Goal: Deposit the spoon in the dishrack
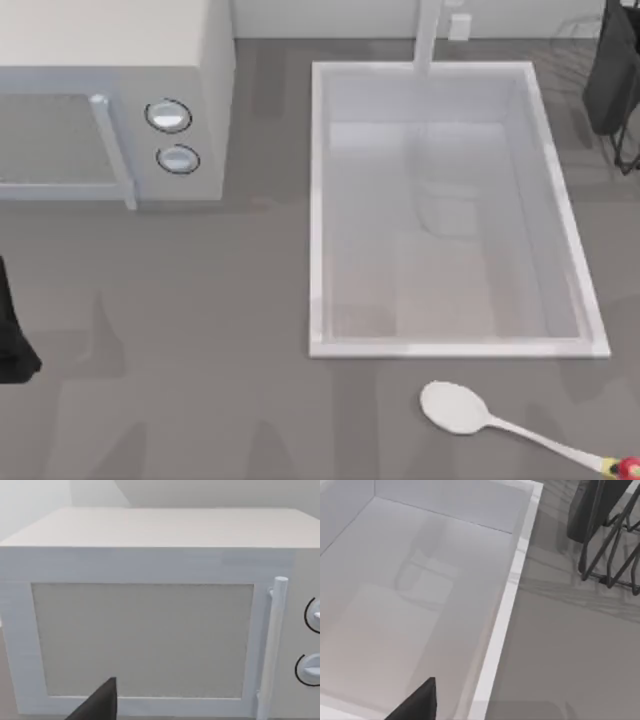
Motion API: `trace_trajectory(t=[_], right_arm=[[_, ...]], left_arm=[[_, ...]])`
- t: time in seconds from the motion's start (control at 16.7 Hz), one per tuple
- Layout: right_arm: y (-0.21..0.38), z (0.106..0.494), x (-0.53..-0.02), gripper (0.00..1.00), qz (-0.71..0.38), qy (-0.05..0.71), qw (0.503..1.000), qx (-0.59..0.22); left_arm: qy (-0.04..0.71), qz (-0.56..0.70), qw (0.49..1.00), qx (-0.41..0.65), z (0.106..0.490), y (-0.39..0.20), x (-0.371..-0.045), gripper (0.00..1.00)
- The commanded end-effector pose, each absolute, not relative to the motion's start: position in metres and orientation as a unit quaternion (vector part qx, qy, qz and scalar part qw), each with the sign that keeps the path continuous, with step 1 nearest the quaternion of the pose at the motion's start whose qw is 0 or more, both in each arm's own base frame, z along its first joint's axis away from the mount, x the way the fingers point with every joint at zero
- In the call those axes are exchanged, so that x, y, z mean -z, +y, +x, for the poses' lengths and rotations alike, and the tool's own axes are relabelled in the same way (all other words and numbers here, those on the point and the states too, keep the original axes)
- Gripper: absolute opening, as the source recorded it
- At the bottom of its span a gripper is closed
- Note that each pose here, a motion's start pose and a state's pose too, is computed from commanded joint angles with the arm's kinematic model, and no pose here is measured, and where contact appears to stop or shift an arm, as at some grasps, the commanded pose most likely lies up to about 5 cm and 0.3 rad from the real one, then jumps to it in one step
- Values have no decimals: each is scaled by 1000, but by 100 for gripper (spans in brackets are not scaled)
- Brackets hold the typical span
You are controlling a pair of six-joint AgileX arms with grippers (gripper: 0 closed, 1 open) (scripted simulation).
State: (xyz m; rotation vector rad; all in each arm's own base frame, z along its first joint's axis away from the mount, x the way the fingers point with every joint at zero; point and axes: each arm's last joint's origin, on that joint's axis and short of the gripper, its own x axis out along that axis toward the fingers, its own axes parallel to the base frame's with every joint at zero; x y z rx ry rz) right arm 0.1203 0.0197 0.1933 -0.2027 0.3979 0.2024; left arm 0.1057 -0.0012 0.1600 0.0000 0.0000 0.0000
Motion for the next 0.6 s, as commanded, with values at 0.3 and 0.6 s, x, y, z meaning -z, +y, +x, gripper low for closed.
trace_trajectory(t=[0.3, 0.6], right_arm=[[54, 156, -200, 100, -228, 421, 849, -223], [98, 185, -198, 100, -334, 548, 692, -331]], left_arm=[[0, 0, 1000, 0, 106, -1, -160, 100], [0, 0, 1000, 0, 106, -1, -160, 100]])
